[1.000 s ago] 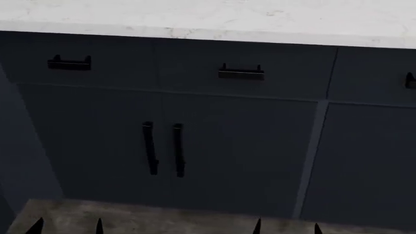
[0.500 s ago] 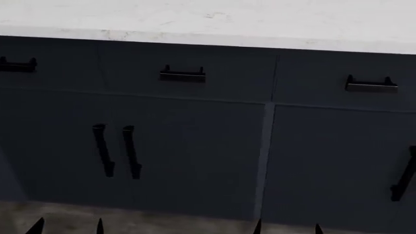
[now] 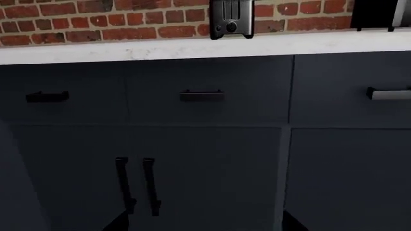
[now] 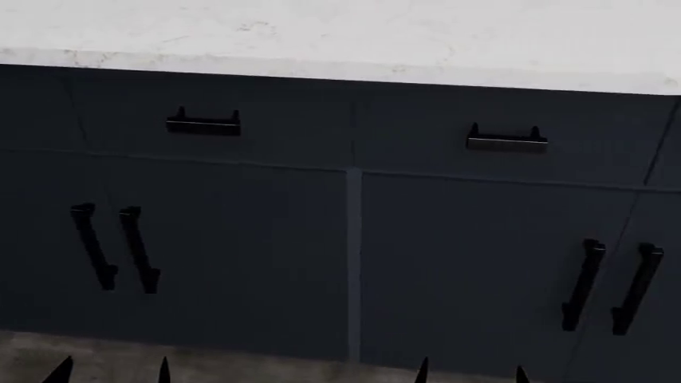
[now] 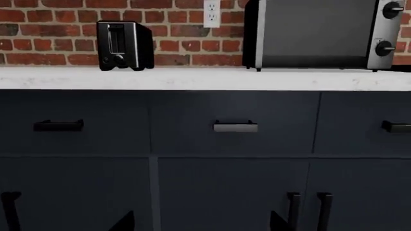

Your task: Navigate to the stove.

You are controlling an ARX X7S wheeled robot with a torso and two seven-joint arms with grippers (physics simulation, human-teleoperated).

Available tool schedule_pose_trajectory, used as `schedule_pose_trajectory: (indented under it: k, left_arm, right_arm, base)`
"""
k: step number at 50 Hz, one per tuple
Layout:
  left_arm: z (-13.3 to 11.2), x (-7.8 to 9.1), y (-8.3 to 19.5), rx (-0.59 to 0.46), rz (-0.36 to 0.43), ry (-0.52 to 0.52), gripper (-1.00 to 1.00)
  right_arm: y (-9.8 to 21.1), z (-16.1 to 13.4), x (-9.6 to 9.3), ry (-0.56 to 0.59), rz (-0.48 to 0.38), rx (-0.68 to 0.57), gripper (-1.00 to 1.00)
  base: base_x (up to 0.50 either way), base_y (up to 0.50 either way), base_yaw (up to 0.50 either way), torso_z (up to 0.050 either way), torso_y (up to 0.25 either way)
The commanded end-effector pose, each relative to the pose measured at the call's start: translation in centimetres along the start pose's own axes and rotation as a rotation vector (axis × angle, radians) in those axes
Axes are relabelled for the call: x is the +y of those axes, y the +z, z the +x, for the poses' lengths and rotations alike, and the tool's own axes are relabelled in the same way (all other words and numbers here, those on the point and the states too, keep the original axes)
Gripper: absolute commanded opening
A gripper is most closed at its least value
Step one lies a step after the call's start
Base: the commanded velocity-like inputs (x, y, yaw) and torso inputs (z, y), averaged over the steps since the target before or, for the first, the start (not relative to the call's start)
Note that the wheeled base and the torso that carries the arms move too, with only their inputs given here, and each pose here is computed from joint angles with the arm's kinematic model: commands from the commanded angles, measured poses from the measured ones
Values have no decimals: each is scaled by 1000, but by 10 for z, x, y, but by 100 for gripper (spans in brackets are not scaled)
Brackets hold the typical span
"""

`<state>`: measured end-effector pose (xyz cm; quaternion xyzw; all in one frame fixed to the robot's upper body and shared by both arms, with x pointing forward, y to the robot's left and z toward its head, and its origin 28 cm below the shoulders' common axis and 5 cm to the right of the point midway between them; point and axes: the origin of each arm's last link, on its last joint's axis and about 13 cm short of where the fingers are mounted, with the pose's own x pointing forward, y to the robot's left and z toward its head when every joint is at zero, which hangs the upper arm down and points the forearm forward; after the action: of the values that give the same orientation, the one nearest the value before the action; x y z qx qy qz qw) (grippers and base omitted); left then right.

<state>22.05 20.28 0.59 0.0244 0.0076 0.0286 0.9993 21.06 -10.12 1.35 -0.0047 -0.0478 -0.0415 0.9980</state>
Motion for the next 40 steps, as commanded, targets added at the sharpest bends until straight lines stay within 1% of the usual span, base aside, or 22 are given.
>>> schedule_pose_trajectory:
  k: [1, 40]
  left_arm:
    - [0, 0, 0, 0, 0, 0, 100]
    - [0, -1, 0, -1, 2, -2, 100]
  right_arm:
    - [0, -1, 0, 1, 0, -5, 100]
    - [0, -1, 0, 4, -3, -6, 100]
  base:
    - [-491, -38, 0, 0, 0]
    - [-496, -39, 0, 0, 0]
